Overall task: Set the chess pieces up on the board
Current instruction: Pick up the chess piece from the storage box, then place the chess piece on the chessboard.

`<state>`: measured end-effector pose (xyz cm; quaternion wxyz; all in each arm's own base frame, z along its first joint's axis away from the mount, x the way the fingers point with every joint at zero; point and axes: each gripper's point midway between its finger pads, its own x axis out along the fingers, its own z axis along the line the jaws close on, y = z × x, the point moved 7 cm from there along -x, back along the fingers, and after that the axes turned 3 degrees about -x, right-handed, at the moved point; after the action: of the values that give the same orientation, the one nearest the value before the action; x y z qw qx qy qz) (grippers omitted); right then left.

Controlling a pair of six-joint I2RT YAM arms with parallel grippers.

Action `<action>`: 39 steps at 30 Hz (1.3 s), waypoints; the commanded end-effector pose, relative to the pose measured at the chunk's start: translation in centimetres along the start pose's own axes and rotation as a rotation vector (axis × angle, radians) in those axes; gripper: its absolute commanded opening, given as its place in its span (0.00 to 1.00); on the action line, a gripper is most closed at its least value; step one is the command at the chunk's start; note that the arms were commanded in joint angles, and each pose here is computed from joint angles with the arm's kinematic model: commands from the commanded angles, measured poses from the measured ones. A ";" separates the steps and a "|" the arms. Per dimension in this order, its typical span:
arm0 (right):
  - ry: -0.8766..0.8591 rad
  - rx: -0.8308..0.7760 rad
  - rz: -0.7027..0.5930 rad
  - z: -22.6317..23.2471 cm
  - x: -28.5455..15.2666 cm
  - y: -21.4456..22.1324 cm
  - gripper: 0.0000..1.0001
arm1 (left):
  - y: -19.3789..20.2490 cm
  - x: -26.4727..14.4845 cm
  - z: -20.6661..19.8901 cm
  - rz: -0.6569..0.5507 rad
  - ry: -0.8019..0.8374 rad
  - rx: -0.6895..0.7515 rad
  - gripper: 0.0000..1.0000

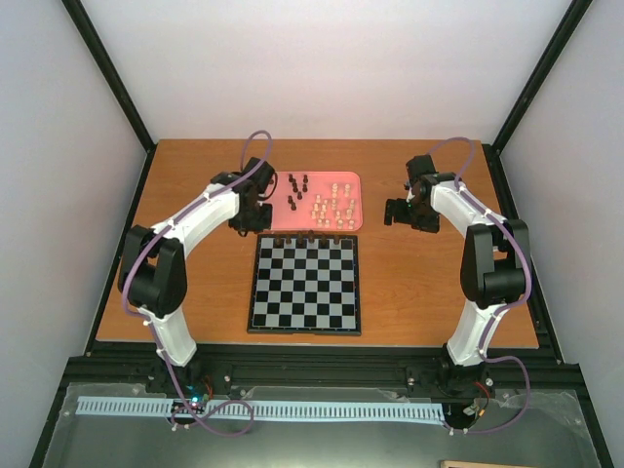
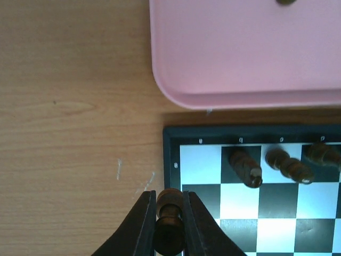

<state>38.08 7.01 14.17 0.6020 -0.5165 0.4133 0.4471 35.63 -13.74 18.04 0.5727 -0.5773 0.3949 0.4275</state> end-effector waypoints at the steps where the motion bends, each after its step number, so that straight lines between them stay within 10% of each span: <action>1: -0.022 -0.001 -0.023 0.7 -0.5 0.1 1.00 | -0.1 -0.7 -0.7 -0.065 0.127 -0.100 0.01; 39: -0.002 -0.009 -0.013 0.6 -0.5 0.5 1.00 | 1.7 5.2 -1.2 0.025 0.106 -0.109 0.01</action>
<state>37.80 7.54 13.81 0.5974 -0.5188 0.4115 0.4524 35.03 -14.93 12.87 0.5048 -0.6208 0.4207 0.4275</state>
